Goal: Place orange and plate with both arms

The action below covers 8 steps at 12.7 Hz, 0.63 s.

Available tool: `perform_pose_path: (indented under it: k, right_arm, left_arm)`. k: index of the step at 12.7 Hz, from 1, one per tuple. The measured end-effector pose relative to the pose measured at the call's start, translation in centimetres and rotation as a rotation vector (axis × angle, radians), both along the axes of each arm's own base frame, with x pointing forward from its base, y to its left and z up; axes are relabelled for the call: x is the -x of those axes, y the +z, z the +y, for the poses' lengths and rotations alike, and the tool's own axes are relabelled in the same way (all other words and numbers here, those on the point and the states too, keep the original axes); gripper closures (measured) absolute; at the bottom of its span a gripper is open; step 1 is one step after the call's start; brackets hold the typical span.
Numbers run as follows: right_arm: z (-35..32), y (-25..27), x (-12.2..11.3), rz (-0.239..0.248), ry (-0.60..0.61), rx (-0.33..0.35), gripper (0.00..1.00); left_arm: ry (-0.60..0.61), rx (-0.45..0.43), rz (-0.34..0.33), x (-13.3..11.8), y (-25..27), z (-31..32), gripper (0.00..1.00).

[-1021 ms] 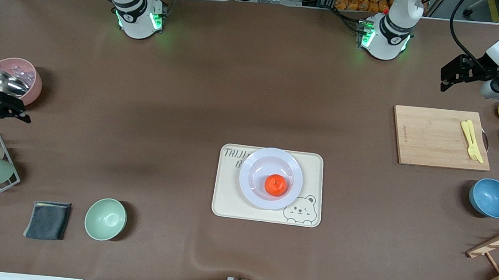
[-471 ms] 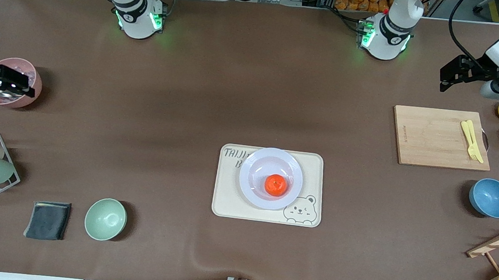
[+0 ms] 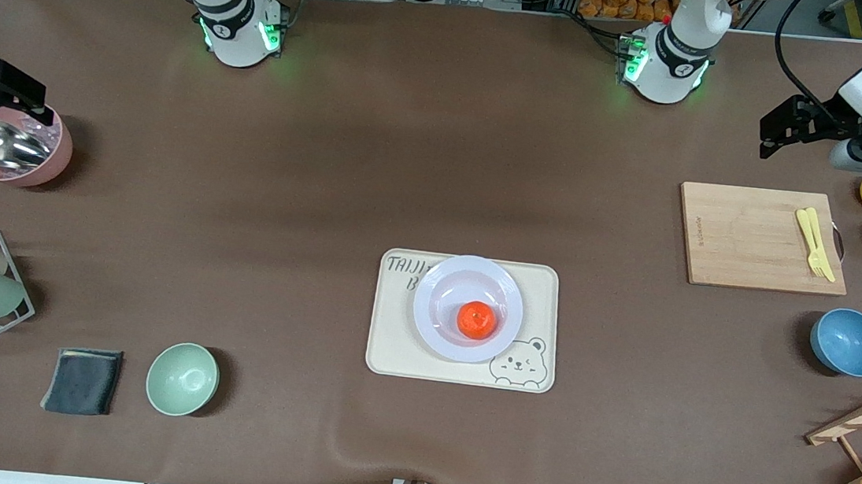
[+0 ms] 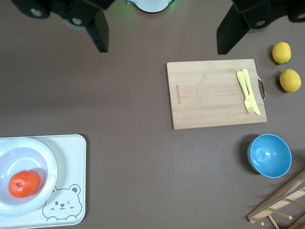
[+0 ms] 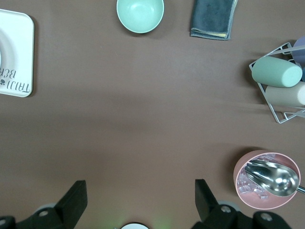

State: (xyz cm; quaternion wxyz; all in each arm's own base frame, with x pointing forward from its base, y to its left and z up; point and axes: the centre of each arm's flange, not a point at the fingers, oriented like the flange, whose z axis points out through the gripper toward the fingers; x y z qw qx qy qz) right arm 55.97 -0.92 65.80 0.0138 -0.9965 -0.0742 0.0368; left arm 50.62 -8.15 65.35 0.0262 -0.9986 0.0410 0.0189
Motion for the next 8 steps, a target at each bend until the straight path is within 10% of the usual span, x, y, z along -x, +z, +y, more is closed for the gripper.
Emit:
perform_pose_path:
  k: [8]
  right_arm:
    - [-0.2, -2.6, 0.3, -0.031, -0.006, 0.003, 0.00]
  left_arm:
    - [0.000, 0.000, 0.001, 0.0, 0.0, 0.0, 0.00]
